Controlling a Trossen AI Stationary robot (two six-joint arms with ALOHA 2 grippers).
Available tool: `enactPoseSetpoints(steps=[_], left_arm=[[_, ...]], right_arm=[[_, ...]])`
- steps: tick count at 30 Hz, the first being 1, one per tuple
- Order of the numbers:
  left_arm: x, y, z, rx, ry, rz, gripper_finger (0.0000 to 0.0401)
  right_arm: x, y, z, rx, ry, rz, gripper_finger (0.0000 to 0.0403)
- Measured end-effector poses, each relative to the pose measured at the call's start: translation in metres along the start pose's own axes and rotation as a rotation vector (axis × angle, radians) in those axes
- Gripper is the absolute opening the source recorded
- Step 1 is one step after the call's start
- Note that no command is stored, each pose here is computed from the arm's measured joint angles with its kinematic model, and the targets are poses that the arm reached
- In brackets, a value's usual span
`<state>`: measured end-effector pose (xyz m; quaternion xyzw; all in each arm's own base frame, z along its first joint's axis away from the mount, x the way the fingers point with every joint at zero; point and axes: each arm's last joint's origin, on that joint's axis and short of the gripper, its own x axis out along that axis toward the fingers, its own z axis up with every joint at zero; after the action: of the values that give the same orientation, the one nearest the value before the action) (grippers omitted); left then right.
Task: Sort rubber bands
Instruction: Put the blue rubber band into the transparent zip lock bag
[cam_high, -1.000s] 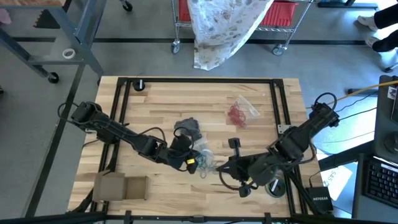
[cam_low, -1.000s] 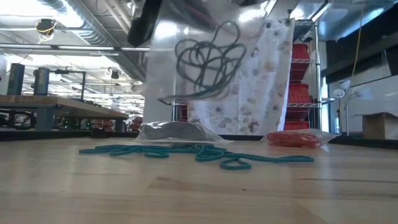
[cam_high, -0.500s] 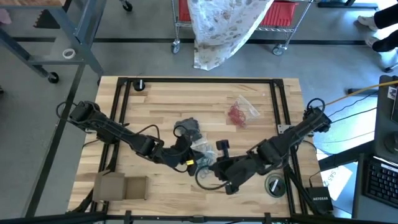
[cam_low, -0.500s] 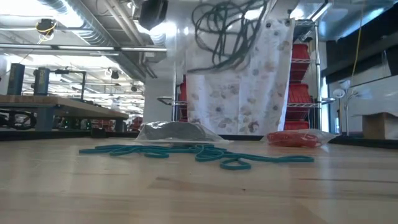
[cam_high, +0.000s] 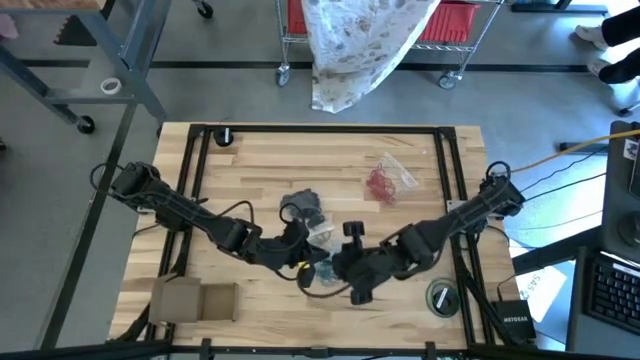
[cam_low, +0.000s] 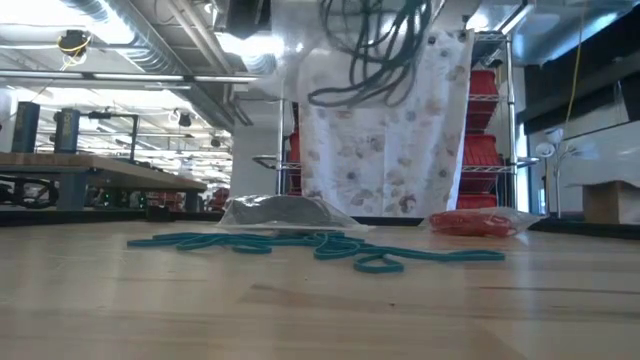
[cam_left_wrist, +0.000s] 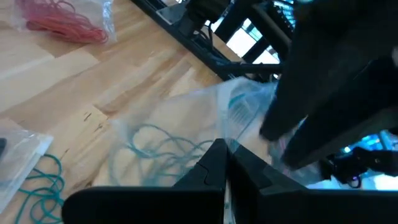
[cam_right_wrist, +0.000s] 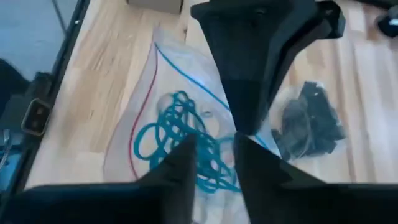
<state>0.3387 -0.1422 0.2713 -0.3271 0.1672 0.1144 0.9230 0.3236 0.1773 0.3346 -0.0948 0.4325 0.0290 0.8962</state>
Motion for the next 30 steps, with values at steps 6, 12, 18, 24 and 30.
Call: enactPoseSetpoints(steps=[6,12,18,24,30], left_arm=[[-0.002,0.004,-0.003,0.036,0.038,0.041,0.0],[-0.004,0.01,-0.01,0.066,0.088,0.11,0.0],[-0.006,0.013,-0.013,0.081,0.113,0.139,0.0],[-0.007,0.012,-0.014,0.089,0.115,0.136,0.0],[-0.009,0.012,-0.015,0.102,0.127,0.146,0.0]], right_arm=[[-0.041,0.009,0.0,-0.019,-0.038,0.135,0.0168],[-0.042,0.037,-0.031,-0.083,0.044,0.013,0.0179],[0.01,0.048,-0.08,-0.039,0.113,-0.119,0.0179],[0.063,0.05,-0.122,0.066,0.078,-0.054,0.0179],[0.088,0.042,-0.139,0.145,-0.011,-0.046,0.0179]])
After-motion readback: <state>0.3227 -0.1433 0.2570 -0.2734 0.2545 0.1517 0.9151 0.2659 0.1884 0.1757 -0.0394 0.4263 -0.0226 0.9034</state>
